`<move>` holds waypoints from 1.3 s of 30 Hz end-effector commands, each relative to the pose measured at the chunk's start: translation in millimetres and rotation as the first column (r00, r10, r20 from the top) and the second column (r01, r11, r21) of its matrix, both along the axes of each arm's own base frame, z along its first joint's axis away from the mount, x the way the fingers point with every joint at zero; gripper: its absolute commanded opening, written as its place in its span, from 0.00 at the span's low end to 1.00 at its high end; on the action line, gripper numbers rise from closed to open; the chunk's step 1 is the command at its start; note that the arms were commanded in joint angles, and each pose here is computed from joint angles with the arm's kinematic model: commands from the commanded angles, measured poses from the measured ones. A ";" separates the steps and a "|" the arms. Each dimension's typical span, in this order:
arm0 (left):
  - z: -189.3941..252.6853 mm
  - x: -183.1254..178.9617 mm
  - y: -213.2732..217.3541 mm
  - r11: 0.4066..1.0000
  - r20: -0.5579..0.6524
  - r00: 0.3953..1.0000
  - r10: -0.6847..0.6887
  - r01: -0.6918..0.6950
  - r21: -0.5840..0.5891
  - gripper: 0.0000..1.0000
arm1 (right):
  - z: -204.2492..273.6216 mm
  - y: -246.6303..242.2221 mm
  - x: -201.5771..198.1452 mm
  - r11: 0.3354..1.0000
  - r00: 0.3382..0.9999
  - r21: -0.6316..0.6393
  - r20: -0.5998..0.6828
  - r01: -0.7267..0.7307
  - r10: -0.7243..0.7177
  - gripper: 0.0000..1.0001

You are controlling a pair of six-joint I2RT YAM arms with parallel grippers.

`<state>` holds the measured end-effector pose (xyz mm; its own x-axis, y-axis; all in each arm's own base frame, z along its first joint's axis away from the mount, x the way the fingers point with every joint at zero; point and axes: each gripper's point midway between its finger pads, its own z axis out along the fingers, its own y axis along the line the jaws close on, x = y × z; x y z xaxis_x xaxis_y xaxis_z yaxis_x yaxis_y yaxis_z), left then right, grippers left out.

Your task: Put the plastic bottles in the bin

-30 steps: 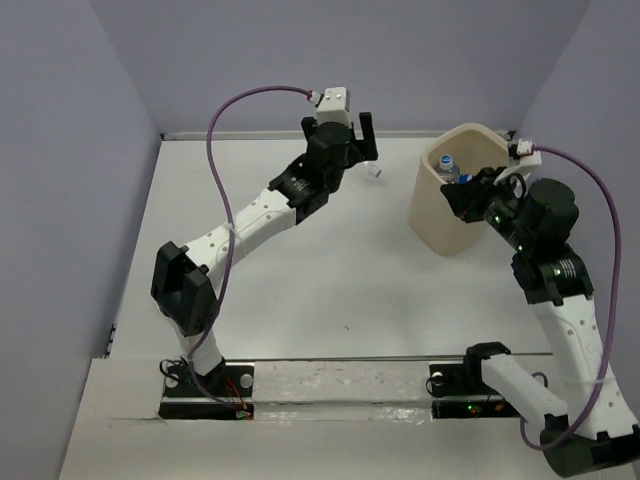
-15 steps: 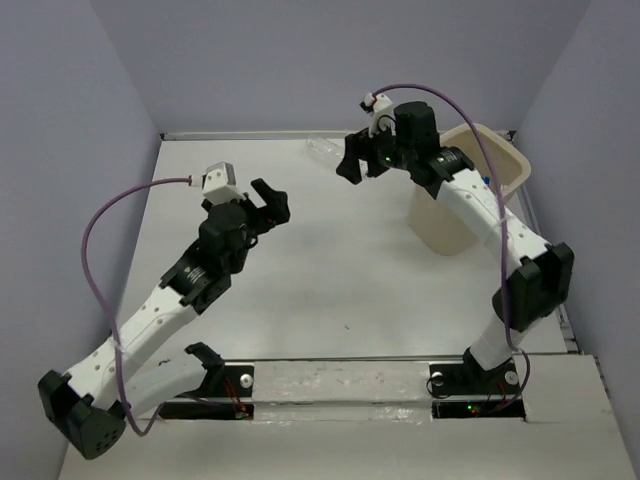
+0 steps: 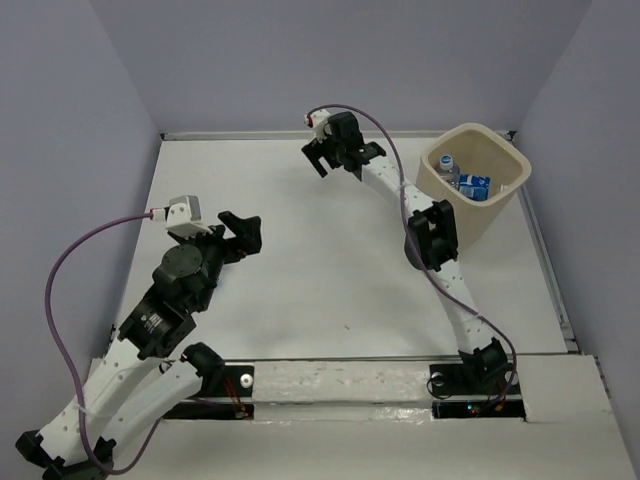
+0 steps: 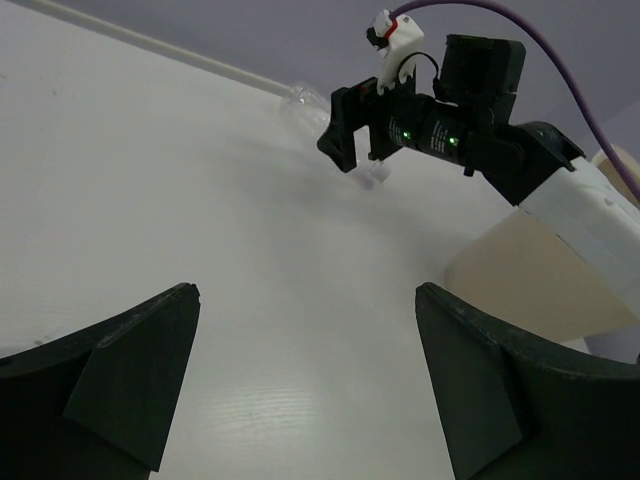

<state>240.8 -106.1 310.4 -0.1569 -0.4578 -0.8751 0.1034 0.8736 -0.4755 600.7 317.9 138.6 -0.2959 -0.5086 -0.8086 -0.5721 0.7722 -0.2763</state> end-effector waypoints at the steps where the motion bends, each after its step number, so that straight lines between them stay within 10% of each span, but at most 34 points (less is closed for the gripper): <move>1: -20.0 1.0 -4.1 0.997 -0.018 0.999 -0.030 0.031 0.065 0.99 | 17.7 -13.8 44.2 0.996 0.979 -0.068 0.201 0.055 -0.041 1.00; 16: -43.4 17.5 -17.7 0.991 -0.074 0.996 -0.054 0.062 0.119 0.98 | -51.2 -81.2 117.8 0.988 0.942 0.044 0.299 0.148 -0.154 0.98; 21: -42.8 25.9 -10.1 0.991 -0.067 0.997 -0.043 0.051 0.121 0.97 | -1.4 -67.4 103.0 0.979 0.916 0.176 0.368 0.100 -0.160 0.69; 24: -39.6 28.5 -5.1 0.993 -0.052 0.998 -0.044 0.049 0.105 0.96 | 34.3 -71.8 106.6 0.959 0.897 0.243 0.378 0.143 -0.230 0.71; 28: -38.8 26.9 -1.8 0.994 -0.046 0.998 -0.041 0.045 0.100 0.96 | 19.2 -81.3 121.5 0.964 0.858 0.156 0.442 0.214 -0.262 0.99; 39: -44.7 29.0 -4.1 0.992 -0.062 0.997 -0.051 0.058 0.115 0.96 | -32.6 -123.2 151.0 0.977 0.815 -0.116 0.574 0.178 -0.080 1.00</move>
<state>265.7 -108.1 261.8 -0.2515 -0.3502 -0.9023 0.1054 0.9168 -0.3852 734.3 232.5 113.6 0.0513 -0.5531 -0.8315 -0.2166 0.8067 -0.5499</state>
